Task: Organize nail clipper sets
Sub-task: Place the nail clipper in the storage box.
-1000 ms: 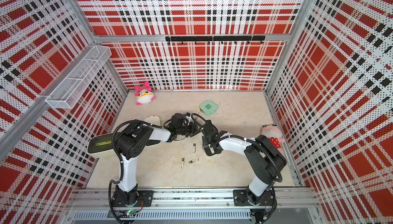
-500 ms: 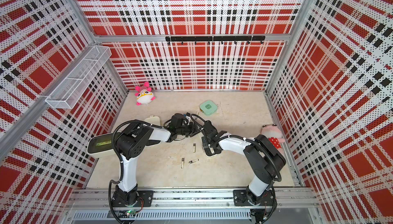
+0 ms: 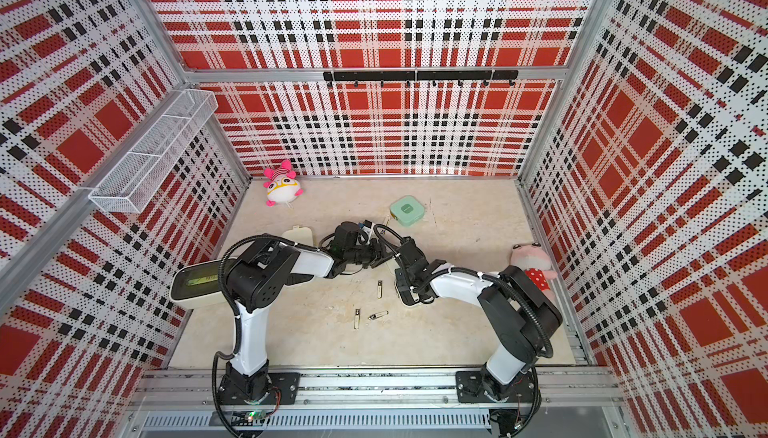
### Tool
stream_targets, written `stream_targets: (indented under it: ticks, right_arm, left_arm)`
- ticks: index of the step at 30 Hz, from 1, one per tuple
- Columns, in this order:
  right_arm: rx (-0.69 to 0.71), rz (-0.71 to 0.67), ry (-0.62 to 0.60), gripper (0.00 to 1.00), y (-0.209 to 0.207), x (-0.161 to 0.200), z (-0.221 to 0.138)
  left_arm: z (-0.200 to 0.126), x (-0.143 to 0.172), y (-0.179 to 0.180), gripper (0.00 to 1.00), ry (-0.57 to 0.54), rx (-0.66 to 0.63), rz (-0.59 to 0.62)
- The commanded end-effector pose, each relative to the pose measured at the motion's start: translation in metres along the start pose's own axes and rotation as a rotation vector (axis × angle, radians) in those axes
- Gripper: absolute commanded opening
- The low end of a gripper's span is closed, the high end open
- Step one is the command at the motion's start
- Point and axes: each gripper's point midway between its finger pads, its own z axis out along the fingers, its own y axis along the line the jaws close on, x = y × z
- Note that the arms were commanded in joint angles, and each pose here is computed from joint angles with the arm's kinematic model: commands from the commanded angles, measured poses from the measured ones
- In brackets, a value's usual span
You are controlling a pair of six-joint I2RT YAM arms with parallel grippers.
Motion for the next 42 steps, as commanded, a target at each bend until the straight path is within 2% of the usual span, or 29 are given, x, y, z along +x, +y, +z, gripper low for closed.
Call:
stream_targets:
  ticks: [1, 19, 29, 35, 42]
  right_arm:
    - [0.023, 0.006, 0.130, 0.16, -0.013, 0.043, 0.005]
    - [0.066, 0.039, 0.267, 0.15, -0.023, 0.088, 0.007]
    - [0.113, 0.035, 0.312, 0.14, -0.027, 0.099, 0.013]
    - [0.109, 0.040, 0.287, 0.17, -0.023, 0.088, 0.013]
    - [0.072, 0.033, 0.206, 0.24, -0.007, 0.048, 0.005]
  left_arm:
    - [-0.003, 0.005, 0.011, 0.58, 0.010, -0.030, -0.016]
    - [-0.005, 0.002, 0.008, 0.58, 0.007, -0.024, -0.013]
    - [-0.006, 0.002, 0.008, 0.58, 0.006, -0.024, -0.013]
    - [-0.007, 0.001, 0.003, 0.58, 0.004, -0.014, -0.009]
    - [-0.010, -0.007, -0.018, 0.59, 0.000, 0.031, 0.017]
